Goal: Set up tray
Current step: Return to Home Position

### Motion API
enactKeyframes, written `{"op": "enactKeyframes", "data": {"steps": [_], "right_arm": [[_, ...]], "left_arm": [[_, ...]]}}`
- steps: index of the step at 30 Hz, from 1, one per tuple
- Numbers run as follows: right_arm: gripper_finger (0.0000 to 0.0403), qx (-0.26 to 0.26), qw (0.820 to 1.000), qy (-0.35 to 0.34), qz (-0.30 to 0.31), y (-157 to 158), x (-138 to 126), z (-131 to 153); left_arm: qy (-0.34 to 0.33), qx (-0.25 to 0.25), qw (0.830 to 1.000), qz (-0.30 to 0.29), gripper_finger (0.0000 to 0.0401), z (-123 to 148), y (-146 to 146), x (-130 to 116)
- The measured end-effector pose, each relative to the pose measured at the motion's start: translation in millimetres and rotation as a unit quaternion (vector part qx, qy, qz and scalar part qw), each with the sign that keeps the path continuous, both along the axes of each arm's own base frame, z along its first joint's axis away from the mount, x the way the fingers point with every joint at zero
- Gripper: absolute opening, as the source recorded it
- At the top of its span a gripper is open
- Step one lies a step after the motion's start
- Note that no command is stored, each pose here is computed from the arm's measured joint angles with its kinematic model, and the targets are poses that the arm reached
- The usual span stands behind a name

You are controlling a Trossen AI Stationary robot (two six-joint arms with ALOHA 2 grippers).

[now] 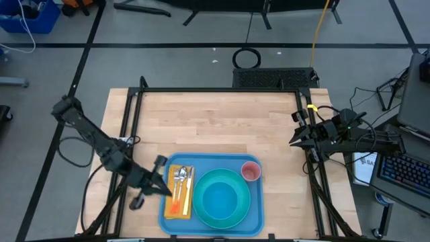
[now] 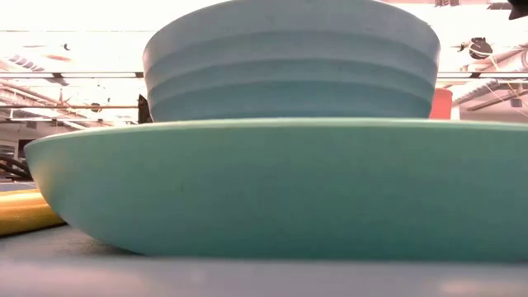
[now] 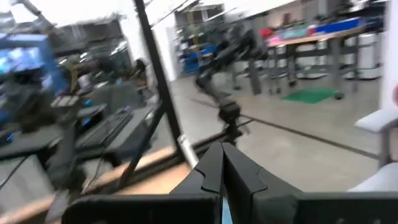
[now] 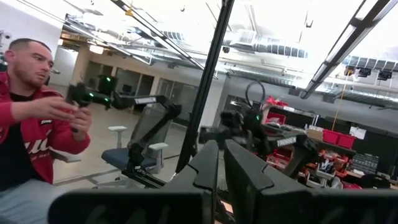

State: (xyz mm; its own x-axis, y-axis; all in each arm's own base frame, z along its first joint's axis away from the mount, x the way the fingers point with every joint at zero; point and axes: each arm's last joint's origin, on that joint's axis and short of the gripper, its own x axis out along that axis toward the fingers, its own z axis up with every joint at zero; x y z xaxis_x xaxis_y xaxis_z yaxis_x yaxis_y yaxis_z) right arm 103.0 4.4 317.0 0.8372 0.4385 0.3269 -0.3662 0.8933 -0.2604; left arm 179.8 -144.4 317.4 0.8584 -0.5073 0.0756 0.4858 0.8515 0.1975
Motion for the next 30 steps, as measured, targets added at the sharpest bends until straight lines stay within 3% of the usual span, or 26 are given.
{"op": "enactKeyframes", "data": {"steps": [4,10,15,20,30], "right_arm": [[0.0018,0.0,1.0,0.0,0.0,0.0,0.0,0.0],[0.0018,0.0,1.0,0.0,0.0,0.0,0.0,0.0],[0.0018,0.0,1.0,0.0,0.0,0.0,0.0,0.0],[0.0018,0.0,1.0,0.0,0.0,0.0,0.0,0.0],[0.0018,0.0,1.0,0.0,0.0,0.0,0.0,0.0]], "left_arm": [[0.015,-0.013,0.999,0.041,0.0003,-24.4,19.5,-27.4],[-0.01,-0.052,0.996,0.065,0.0003,-37.2,40.6,-68.3],[-0.005,-0.051,0.994,0.1,0.0003,-47.6,53.8,-93.9],[-0.012,-0.047,0.997,0.056,0.0006,-49.9,69.8,-116.4],[-0.01,-0.053,0.998,0.039,0.0006,-56.2,102.9,-138.3]]}}
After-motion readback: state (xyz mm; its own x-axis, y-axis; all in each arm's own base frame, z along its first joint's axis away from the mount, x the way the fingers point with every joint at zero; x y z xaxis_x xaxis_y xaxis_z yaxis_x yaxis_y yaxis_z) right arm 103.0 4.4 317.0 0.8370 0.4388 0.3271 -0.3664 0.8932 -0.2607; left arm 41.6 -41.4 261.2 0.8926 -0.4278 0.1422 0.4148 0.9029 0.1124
